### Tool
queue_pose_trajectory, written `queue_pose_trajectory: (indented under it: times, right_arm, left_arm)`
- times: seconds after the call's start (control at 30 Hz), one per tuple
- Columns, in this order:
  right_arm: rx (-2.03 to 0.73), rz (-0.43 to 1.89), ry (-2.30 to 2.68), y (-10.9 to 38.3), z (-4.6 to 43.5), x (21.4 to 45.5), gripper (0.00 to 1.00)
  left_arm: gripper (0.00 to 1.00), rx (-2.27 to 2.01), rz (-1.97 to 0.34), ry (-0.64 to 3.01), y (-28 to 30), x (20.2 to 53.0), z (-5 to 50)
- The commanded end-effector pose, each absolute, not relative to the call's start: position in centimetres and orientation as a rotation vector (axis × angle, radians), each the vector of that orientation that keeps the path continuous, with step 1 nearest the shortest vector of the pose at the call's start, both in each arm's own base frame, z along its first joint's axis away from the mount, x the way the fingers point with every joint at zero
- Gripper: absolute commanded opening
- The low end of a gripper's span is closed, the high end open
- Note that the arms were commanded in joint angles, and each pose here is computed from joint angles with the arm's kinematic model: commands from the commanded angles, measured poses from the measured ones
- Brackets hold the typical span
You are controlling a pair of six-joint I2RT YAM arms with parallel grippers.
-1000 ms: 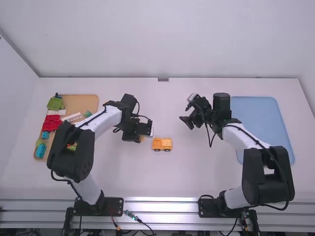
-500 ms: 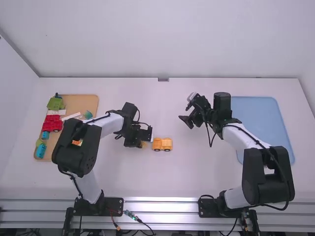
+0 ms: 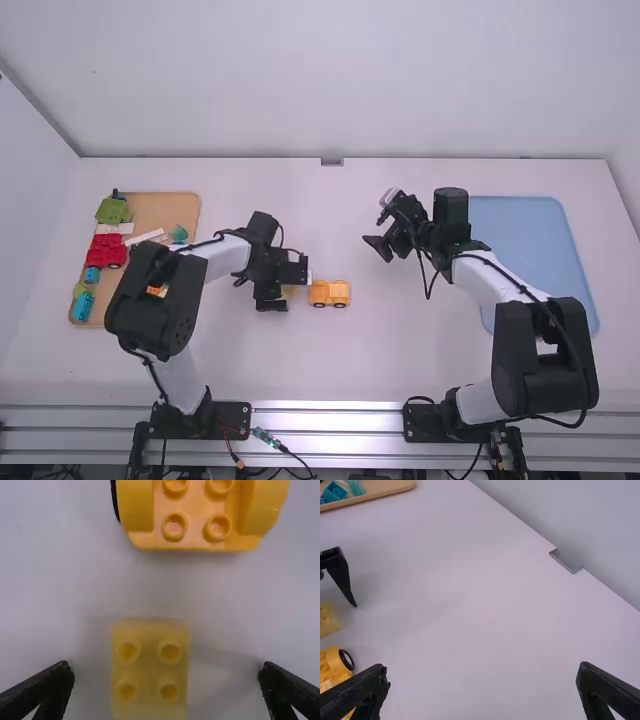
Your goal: Assemble lego blocks to make yellow taxi
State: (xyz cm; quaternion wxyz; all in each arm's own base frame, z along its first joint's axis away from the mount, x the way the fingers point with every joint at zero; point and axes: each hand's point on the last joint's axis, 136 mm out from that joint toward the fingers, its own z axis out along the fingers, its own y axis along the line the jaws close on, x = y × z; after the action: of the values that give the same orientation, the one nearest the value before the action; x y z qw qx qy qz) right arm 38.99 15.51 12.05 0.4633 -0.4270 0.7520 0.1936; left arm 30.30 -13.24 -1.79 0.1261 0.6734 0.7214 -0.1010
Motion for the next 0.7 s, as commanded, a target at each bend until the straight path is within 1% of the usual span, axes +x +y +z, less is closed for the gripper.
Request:
queue_pose_trajectory:
  times: [0.0, 0.07, 0.2, 0.27, 0.33, 0.37, 0.43, 0.5, 0.53, 0.67]
  right_arm:
    - [-1.048, 0.461, 1.796, 15.7, 14.1, 39.6, 0.99]
    - [-1.048, 0.460, 1.794, 15.7, 14.2, 39.7, 0.99]
    - [-1.045, 0.438, 1.779, 15.2, 14.4, 40.0, 0.99]
    - [-1.055, 0.430, 1.771, 15.2, 14.5, 40.1, 0.99]
    - [-1.059, 0.424, 1.768, 15.1, 14.4, 40.1, 0.99]
    - [-1.055, 0.422, 1.770, 15.0, 14.5, 40.2, 0.99]
    - [-1.043, 0.416, 1.777, 14.4, 14.4, 40.3, 0.99]
    - [-1.031, 0.419, 1.785, 13.9, 14.4, 40.4, 0.99]
    - [-1.031, 0.422, 1.784, 13.9, 14.4, 40.4, 0.99]
    - [-1.138, 0.532, 1.683, 13.9, 14.6, 38.4, 0.99]
  left_arm:
    - [0.99, 1.987, -0.190, 2.111, -12.5, 31.8, -0.2]
    - [0.99, 2.026, -0.201, 2.089, -12.6, 32.1, 1.6]
    - [0.99, 2.196, -0.326, 1.818, -14.0, 32.6, 8.2]
    - [0.99, 2.167, -0.399, 1.715, -15.1, 33.1, 10.9]
    - [0.99, 2.024, -0.532, 1.606, -17.1, 34.0, 15.1]
    - [0.99, 1.963, -0.586, 1.581, -17.7, 34.2, 16.3]
    - [0.99, 1.896, -0.665, 1.529, -18.3, 34.1, 17.5]
    - [0.99, 1.906, -0.717, 1.401, -18.6, 33.1, 16.8]
    - [0.99, 1.908, -0.720, 1.392, -18.6, 33.0, 16.7]
    - [0.99, 1.833, -0.847, 1.287, -19.7, 30.5, 12.9]
